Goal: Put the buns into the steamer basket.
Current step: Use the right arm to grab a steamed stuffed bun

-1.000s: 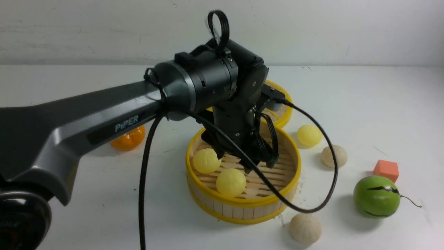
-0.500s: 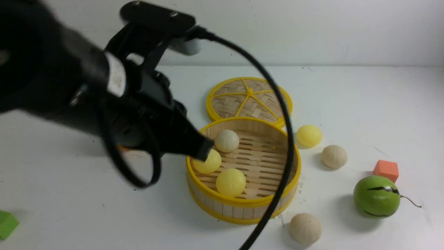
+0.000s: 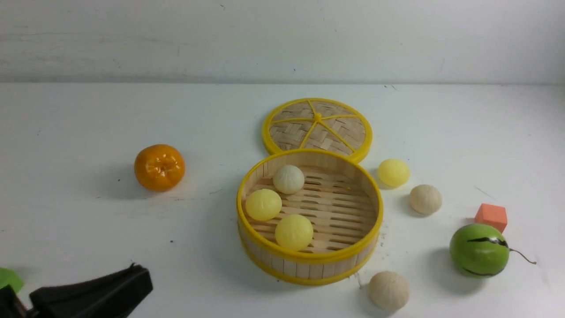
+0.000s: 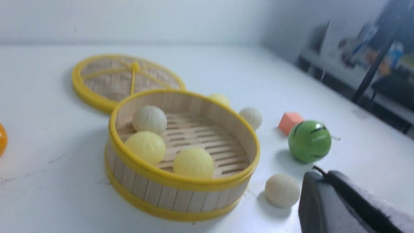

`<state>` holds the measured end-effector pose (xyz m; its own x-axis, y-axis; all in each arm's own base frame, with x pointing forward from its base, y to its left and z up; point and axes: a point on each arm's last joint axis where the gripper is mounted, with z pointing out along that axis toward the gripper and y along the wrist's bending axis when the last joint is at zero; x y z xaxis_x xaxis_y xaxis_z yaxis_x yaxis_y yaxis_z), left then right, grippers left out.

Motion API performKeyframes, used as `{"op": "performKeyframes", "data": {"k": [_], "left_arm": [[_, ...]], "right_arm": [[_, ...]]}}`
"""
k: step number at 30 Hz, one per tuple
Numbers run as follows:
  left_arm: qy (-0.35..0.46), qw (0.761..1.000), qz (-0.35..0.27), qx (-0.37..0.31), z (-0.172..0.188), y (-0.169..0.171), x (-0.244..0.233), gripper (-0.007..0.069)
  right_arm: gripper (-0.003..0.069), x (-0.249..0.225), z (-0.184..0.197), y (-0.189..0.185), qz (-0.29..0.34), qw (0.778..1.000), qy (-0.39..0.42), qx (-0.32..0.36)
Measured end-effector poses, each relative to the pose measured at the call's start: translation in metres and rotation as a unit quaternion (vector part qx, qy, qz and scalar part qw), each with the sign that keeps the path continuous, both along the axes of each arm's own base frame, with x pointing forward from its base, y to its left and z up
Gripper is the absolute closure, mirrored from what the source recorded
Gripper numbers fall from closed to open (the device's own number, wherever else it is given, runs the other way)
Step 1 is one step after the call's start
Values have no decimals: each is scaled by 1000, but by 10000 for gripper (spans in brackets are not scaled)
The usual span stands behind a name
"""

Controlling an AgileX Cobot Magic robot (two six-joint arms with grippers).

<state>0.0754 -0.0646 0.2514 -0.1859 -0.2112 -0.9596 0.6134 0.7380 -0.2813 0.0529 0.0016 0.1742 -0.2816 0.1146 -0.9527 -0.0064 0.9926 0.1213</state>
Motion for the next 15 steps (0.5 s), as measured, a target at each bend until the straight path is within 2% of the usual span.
{"op": "performKeyframes", "data": {"k": [3,6,10,12,15], "left_arm": [[-5,1000,-2,-22,-10,7,-7,638],[2,1000,-2,-28,-14,9,-9,638],[16,1000,-4,-18,-18,9,-10,638],[25,1000,-6,-10,-20,9,-10,638],[34,999,-8,-3,-22,8,-10,638]], "right_arm": [[418,2,4,3,-6,996,-28,83],[418,3,18,4,-14,975,-95,201],[418,3,31,3,-18,950,-142,276],[432,2,53,6,-13,946,-104,307],[449,9,94,14,3,968,28,251]]}}
